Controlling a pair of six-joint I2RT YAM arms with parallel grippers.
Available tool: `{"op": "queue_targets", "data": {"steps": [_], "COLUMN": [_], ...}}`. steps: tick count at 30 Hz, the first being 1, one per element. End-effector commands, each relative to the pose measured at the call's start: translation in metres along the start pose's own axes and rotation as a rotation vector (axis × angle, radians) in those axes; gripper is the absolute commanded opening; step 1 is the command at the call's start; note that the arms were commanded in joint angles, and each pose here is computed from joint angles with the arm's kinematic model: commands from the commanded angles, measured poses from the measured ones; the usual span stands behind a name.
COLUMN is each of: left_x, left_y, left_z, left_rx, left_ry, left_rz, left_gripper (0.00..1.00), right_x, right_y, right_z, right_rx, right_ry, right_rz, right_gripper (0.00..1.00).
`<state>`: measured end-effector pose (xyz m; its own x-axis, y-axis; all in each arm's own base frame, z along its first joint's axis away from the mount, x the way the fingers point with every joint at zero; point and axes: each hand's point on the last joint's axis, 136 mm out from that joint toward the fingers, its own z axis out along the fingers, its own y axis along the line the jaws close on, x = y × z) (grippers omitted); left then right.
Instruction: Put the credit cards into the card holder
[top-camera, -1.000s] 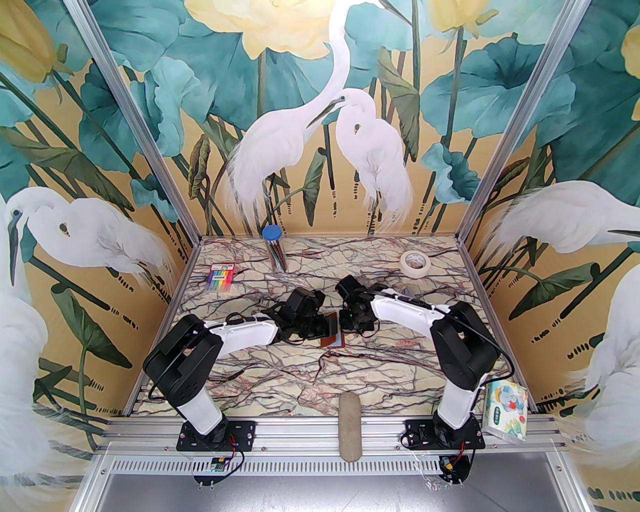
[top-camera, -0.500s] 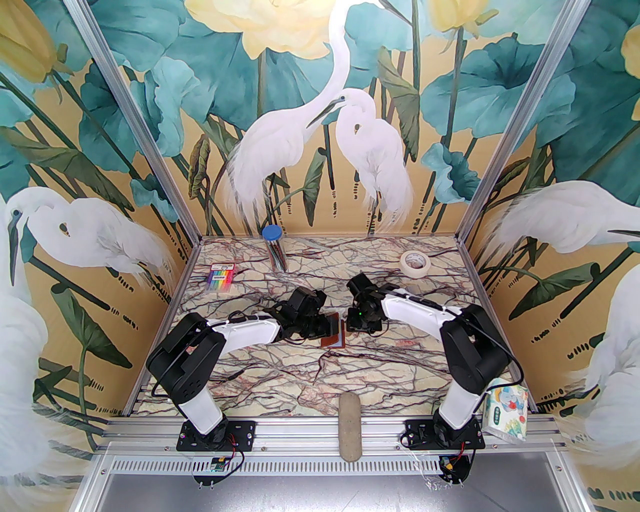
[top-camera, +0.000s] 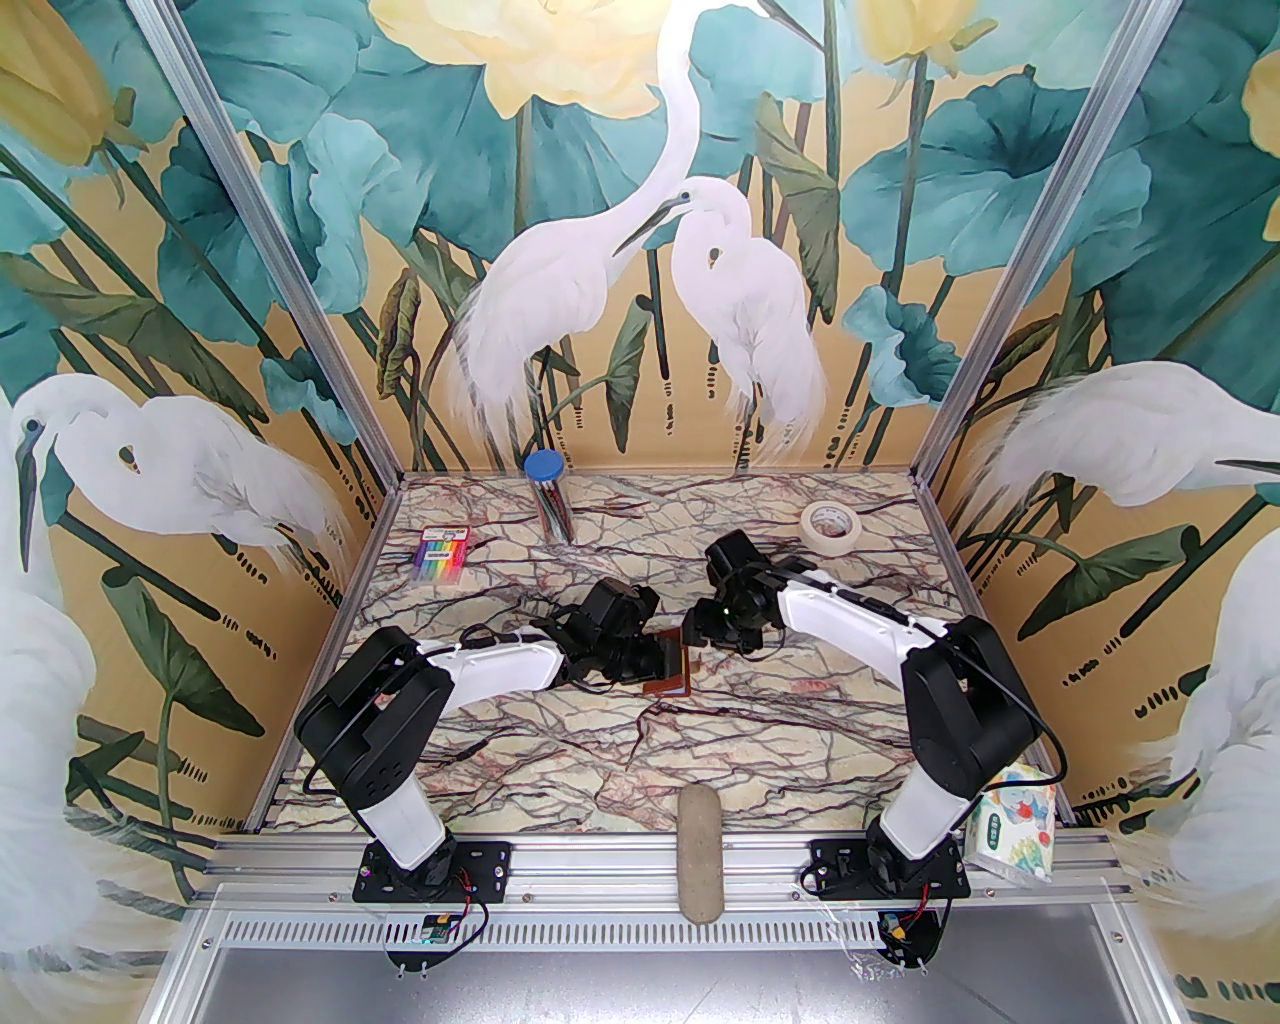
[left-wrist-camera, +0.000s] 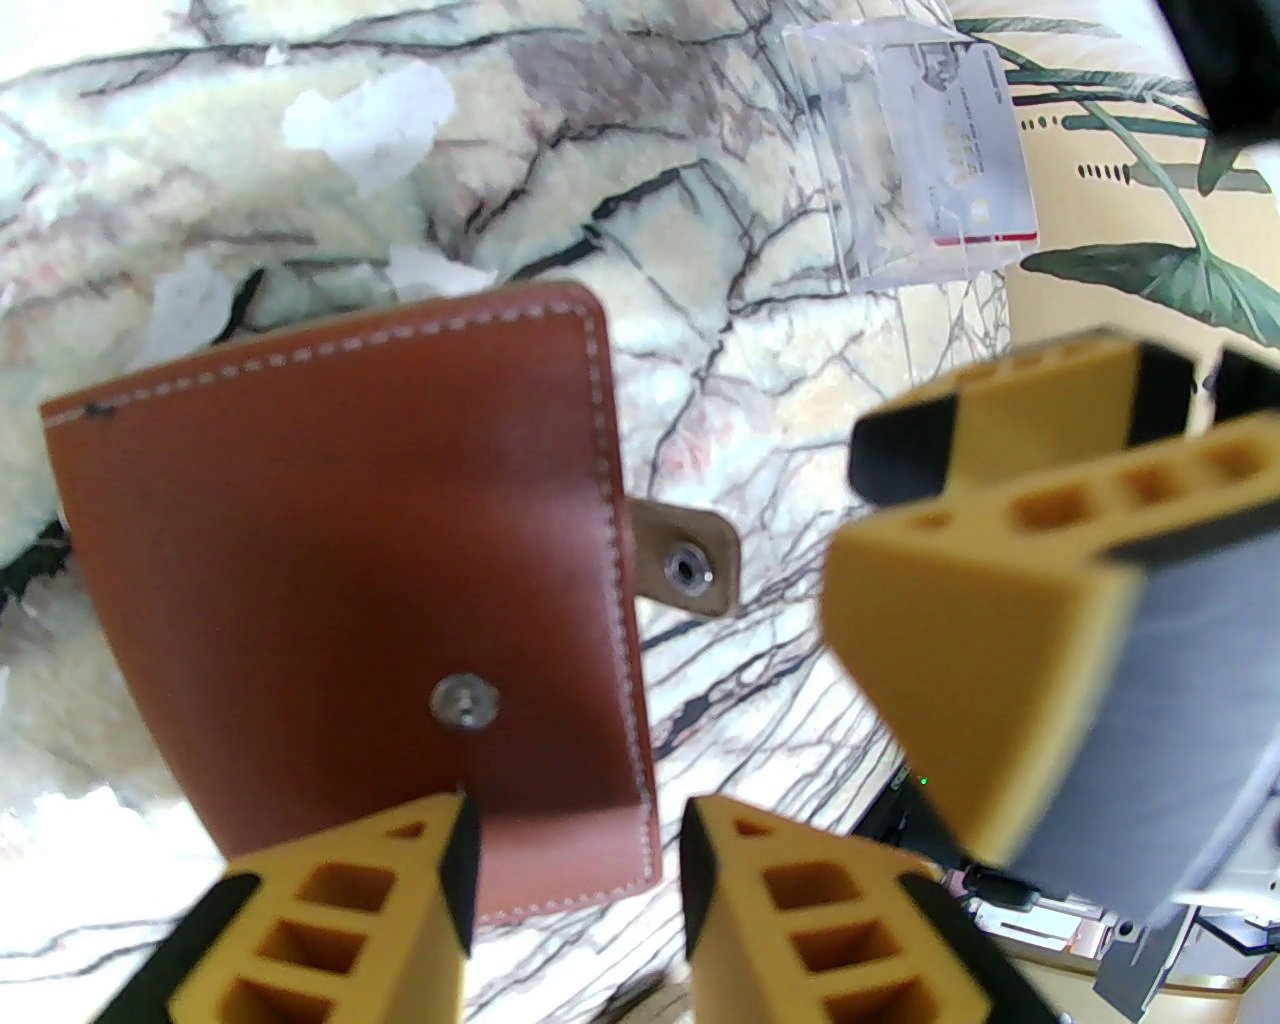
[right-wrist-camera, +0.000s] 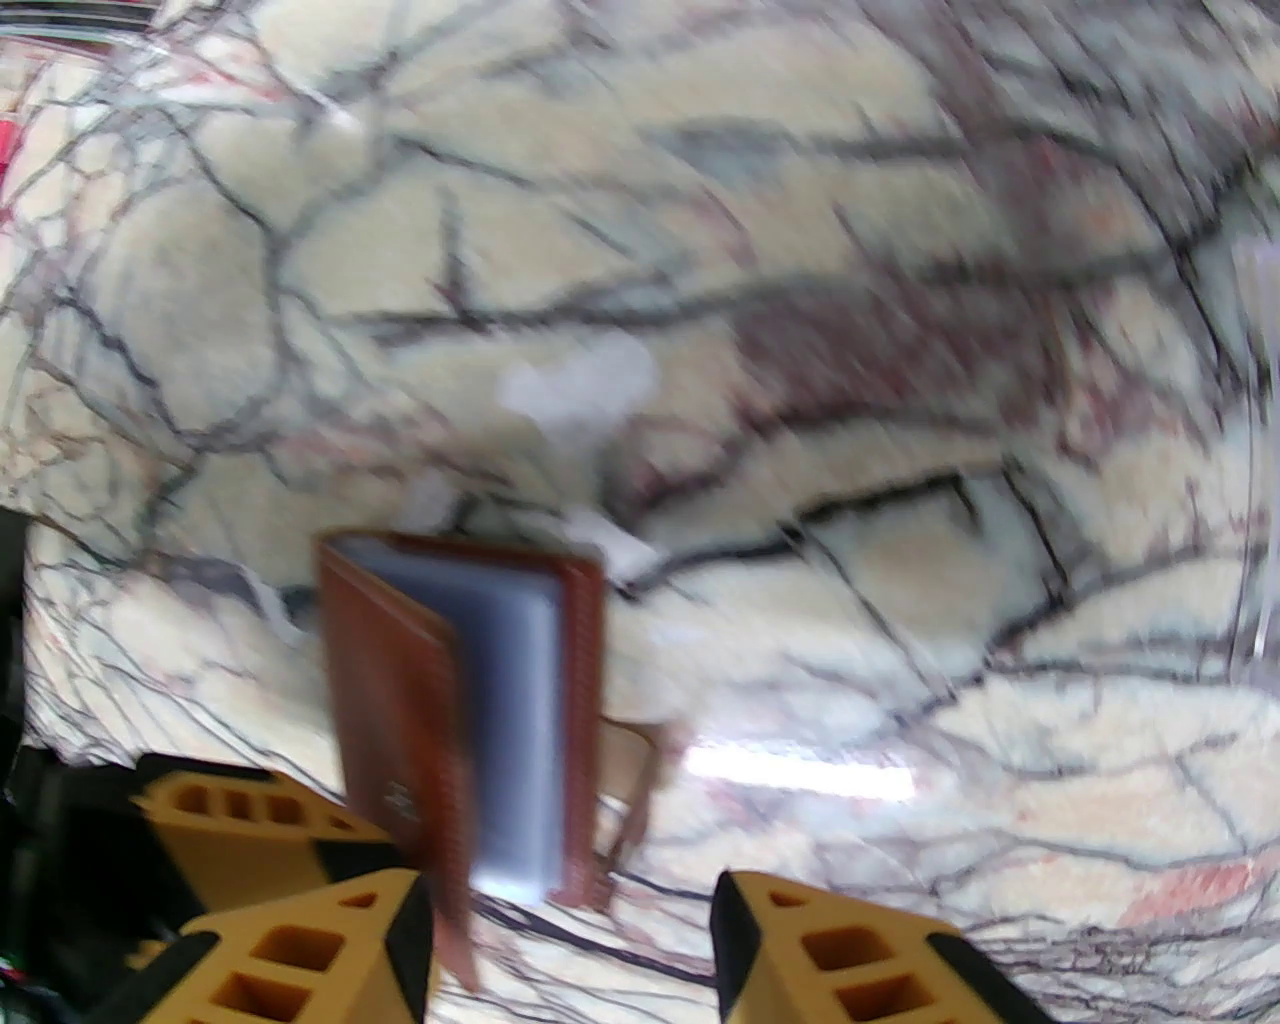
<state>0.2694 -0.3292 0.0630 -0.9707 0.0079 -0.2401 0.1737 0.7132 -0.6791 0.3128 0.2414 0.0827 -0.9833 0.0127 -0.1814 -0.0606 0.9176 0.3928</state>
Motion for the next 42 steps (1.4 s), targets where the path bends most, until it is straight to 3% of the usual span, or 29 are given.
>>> {"op": "queue_targets", "data": {"steps": [1,9,20,26,39,42], "left_x": [0.005,0.005,-0.001,-0.002,-0.001,-0.002], "left_y": [-0.003,-0.004,-0.014,0.029,0.058,0.059], "left_z": [0.005,0.003,-0.017,-0.026,-0.006,-0.003], "left_rx": [0.009,0.006,-0.002,-0.189,-0.28,-0.295], "left_ry": [0.037,0.039,-0.006,-0.024,0.007,0.011], "left_rz": [0.023,0.028,0.05,0.02,-0.029,-0.028], "left_gripper": [0.4,0.39,0.44,0.43,0.44,0.5], "right_x": [-0.003,0.002,0.013,0.012,0.015,0.016], "right_y": [0.003,0.004,-0.022,-0.022,-0.023,-0.023], "right_z": [0.008,0.034,0.052,0.052,0.051,0.052], "right_rx": [0.0,-0.022,0.08,0.083,0.082,0.082], "right_ry": [0.036,0.114,0.164,0.158,0.16,0.161], "right_rz": [-0.017,-0.024,-0.017,-0.021,-0.019,-0.016], "right_gripper": [0.51,0.45,0.41,0.4,0.39,0.39]}}
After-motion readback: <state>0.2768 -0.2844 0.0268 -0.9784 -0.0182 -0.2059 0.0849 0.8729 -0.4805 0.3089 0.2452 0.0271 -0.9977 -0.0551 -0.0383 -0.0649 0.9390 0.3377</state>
